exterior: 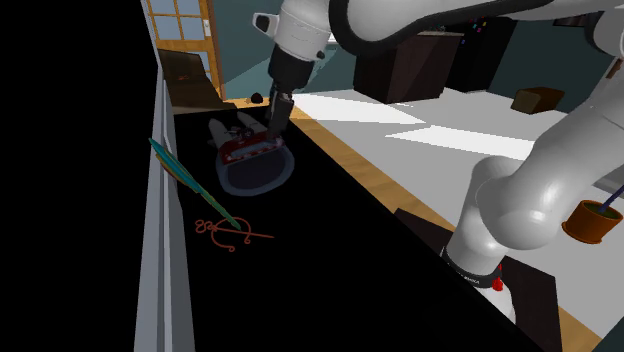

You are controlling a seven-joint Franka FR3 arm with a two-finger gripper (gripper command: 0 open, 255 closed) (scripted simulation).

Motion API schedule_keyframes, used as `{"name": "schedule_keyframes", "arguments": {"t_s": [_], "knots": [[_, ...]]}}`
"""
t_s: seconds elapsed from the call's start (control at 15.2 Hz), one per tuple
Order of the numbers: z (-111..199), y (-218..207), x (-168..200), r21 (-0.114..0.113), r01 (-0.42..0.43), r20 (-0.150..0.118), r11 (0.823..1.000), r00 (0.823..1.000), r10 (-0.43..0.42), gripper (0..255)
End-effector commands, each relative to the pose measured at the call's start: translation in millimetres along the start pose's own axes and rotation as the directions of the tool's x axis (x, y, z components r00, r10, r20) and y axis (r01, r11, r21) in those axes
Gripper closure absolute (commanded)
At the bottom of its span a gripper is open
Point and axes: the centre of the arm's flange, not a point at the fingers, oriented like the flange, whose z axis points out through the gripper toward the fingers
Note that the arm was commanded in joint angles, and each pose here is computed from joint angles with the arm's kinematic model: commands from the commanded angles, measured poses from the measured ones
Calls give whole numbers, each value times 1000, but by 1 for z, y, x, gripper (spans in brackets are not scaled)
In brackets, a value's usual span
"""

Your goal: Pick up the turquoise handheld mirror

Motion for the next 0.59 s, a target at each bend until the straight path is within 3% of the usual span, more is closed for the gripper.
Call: {"name": "schedule_keyframes", "arguments": {"t_s": [0.0,0.26,0.53], "knots": [[6,-19,14,14,57,-26,998,998,-56,0],[16,-54,40,37,167,-78,985,983,-164,0],[24,-91,63,55,276,-132,960,955,-267,0]]}}
